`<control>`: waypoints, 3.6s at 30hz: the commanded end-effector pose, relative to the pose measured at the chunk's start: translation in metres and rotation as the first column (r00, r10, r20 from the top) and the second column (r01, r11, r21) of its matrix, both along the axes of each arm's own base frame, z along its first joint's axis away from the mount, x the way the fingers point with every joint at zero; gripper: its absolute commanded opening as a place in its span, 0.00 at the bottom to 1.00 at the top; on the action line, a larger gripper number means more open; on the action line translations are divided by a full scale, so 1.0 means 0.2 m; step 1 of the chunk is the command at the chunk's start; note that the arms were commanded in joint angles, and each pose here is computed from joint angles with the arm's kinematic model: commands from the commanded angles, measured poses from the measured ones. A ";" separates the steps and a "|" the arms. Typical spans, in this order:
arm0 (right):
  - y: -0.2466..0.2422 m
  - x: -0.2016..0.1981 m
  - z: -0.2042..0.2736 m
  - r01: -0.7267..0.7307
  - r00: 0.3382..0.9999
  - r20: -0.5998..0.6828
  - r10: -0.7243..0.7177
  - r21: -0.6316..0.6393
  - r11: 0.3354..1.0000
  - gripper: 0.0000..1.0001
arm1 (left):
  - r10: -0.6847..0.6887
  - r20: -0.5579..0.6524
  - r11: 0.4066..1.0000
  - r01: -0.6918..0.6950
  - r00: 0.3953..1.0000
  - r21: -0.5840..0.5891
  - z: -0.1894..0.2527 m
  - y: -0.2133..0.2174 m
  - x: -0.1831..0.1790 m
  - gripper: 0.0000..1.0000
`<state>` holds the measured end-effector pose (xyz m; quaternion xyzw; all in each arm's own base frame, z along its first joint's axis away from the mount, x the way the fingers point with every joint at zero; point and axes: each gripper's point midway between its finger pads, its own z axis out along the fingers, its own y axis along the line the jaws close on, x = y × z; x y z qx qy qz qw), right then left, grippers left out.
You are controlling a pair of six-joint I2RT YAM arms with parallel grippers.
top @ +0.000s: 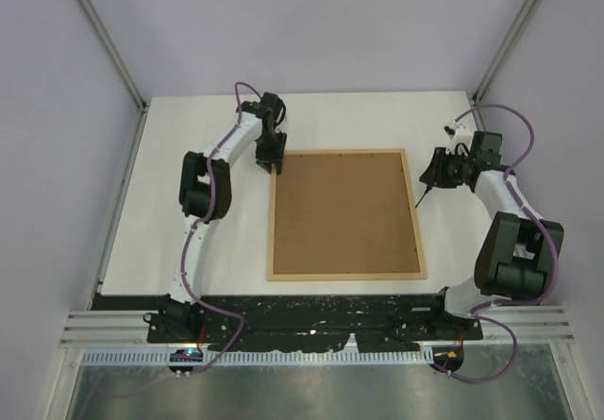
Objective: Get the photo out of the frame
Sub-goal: Adjust the photo frame item on the photo frame.
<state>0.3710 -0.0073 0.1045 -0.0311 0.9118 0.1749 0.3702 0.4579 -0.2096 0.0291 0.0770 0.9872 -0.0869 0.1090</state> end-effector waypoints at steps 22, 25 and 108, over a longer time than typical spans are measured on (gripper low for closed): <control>0.12 0.00 0.13 -0.048 0.997 0.066 0.042 0.086 0.995 0.08 | -0.087 -0.042 0.988 0.081 0.995 -0.131 0.11 -0.17 -0.16 0.41; 0.12 0.00 0.14 -0.048 0.996 0.072 0.042 0.082 0.995 0.08 | -0.084 -0.035 0.990 0.080 0.996 -0.120 0.12 -0.16 -0.15 0.38; 0.18 0.01 0.10 -0.070 0.996 0.066 0.068 0.035 0.997 0.08 | -0.133 -0.017 0.989 0.132 0.991 -0.060 0.07 -0.27 -0.18 0.41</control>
